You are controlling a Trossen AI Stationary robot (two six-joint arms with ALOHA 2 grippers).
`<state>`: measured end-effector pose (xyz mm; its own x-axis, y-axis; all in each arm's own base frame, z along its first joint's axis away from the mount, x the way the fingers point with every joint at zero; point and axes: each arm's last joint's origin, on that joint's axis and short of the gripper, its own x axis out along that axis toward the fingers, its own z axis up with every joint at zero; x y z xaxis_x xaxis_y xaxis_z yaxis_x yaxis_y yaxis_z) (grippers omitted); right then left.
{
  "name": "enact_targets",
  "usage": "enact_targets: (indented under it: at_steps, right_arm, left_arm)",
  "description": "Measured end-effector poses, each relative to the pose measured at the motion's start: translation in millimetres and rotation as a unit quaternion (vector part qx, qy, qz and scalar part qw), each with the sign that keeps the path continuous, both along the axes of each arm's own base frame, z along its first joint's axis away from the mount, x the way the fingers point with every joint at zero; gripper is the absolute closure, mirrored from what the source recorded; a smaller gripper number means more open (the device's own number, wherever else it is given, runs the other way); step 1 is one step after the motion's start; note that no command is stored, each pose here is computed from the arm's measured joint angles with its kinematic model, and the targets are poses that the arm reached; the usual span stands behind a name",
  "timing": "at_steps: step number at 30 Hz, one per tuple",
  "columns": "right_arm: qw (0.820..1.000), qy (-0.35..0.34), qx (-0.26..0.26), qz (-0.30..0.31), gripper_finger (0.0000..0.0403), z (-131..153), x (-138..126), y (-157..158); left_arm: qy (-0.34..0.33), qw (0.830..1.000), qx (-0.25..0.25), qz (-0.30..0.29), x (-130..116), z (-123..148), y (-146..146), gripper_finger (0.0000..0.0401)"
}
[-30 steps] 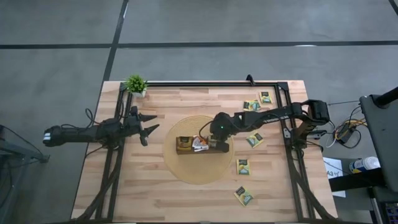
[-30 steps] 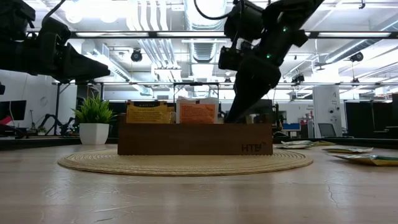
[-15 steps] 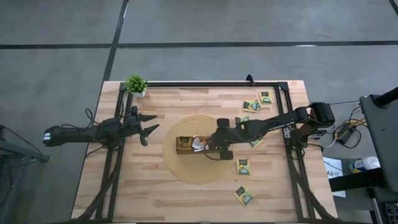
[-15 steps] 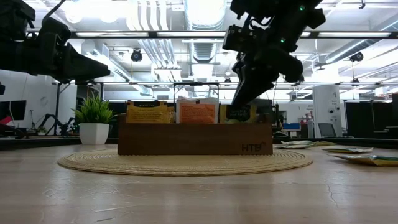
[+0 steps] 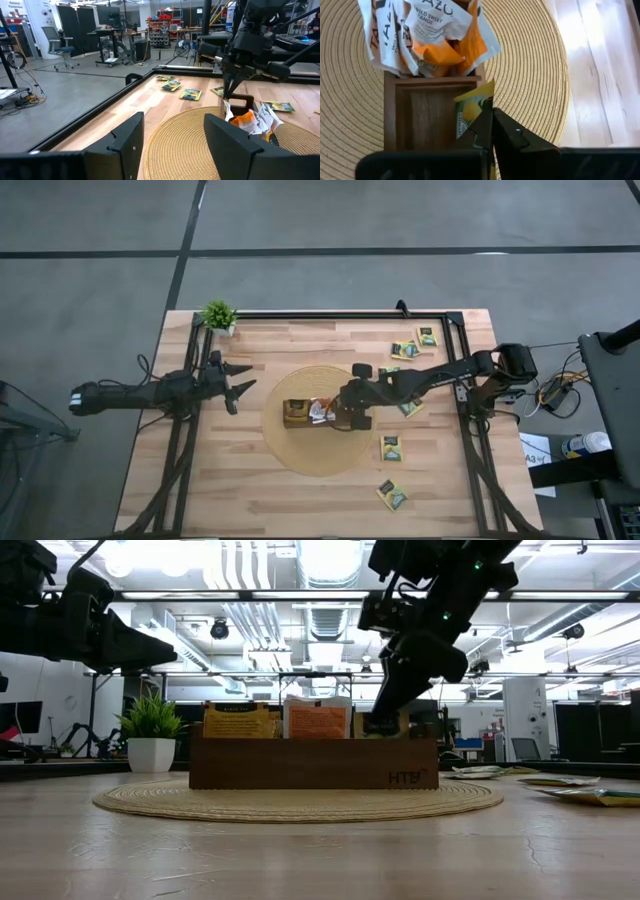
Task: Pick & Place Tea
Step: Put the lemon tea sachet into the right section of the wooden organizer
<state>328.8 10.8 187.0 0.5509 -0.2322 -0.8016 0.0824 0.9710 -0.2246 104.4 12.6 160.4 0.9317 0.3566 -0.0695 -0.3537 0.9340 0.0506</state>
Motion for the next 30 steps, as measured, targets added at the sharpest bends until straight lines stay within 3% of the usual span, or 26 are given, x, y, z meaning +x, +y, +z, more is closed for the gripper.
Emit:
enact_targets:
  at_steps: [10,22,30]
  right_arm:
    - [1.000,-0.006,-0.006,-0.014,0.0379,0.5,0.7,-3.2]
    - [0.999,-0.018,-0.022,-0.038,0.0255,5.3,2.0,-4.7]
    - [0.999,-0.014,-0.018,-0.043,0.0215,12.7,-3.9,-5.0]
  left_arm:
    - [0.000,1.000,0.000,0.000,0.0,0.0,0.1,0.0199]
    - [0.000,1.000,0.000,0.000,0.0,0.0,0.1,0.0199]
    - [0.000,1.000,0.000,0.000,0.0,0.0,0.0,0.0199]
